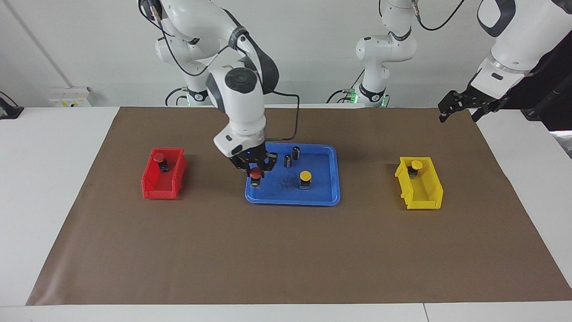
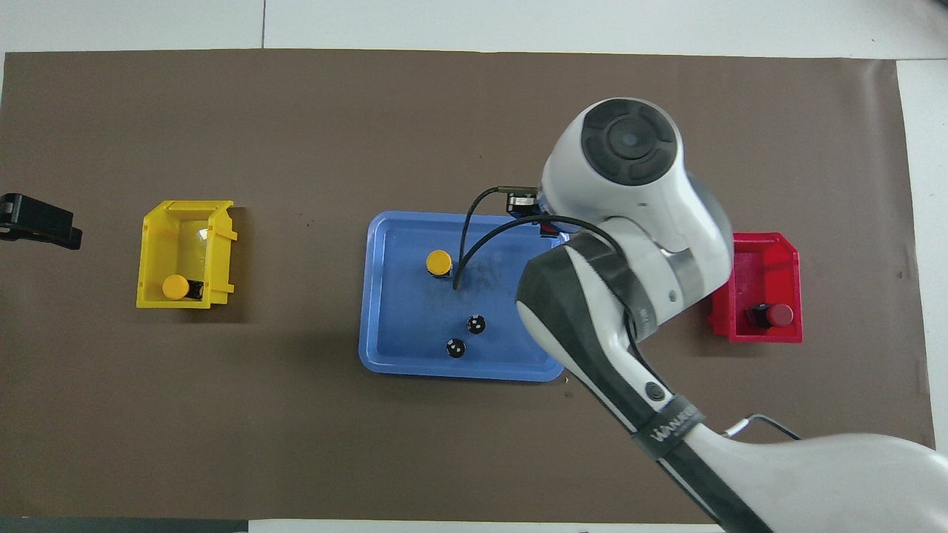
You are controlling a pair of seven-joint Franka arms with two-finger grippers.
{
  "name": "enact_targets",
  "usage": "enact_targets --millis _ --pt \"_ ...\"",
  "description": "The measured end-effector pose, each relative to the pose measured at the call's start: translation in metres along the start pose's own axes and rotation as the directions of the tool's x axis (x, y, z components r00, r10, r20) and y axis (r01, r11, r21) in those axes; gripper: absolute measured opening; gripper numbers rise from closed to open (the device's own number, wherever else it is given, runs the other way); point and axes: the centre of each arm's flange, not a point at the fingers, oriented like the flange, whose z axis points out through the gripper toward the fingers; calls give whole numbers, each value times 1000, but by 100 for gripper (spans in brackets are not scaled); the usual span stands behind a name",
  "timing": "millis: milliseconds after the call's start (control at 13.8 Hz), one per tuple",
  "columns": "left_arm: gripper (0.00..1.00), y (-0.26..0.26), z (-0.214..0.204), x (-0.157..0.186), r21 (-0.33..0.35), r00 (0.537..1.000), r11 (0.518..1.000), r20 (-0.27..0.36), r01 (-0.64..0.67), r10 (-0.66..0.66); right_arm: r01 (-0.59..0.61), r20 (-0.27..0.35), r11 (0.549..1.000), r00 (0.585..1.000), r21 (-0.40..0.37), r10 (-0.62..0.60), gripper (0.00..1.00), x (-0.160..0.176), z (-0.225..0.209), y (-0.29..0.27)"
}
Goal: Sort red and yellow buttons by color
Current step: 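Carry the red button into the red bin with the right gripper, then grasp the last yellow button with the left gripper while the right gripper withdraws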
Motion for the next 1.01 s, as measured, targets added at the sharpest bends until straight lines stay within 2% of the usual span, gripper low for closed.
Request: enact_targets --millis 145,289,434,723,867,1012 --pt "100 30 13 8 -2 998 1000 -57 25 -25 53 34 998 998 15 -54 42 1 -23 80" --pt "100 107 44 11 -13 994 997 -85 75 -76 91 61 995 994 38 -93 42 -2 -17 155" --pt "100 184 75 6 -27 989 994 -101 103 -105 101 72 994 992 45 -104 42 -3 -1 205" --pt "100 303 167 8 -37 985 988 -84 150 -152 141 17 989 990 53 -142 42 -15 44 242" --pt "100 338 202 3 -23 985 986 -61 163 -164 145 10 987 989 64 -146 42 -28 63 250" --pt "100 353 215 1 -26 981 983 -62 182 -184 153 7 986 988 64 -153 42 -34 71 262"
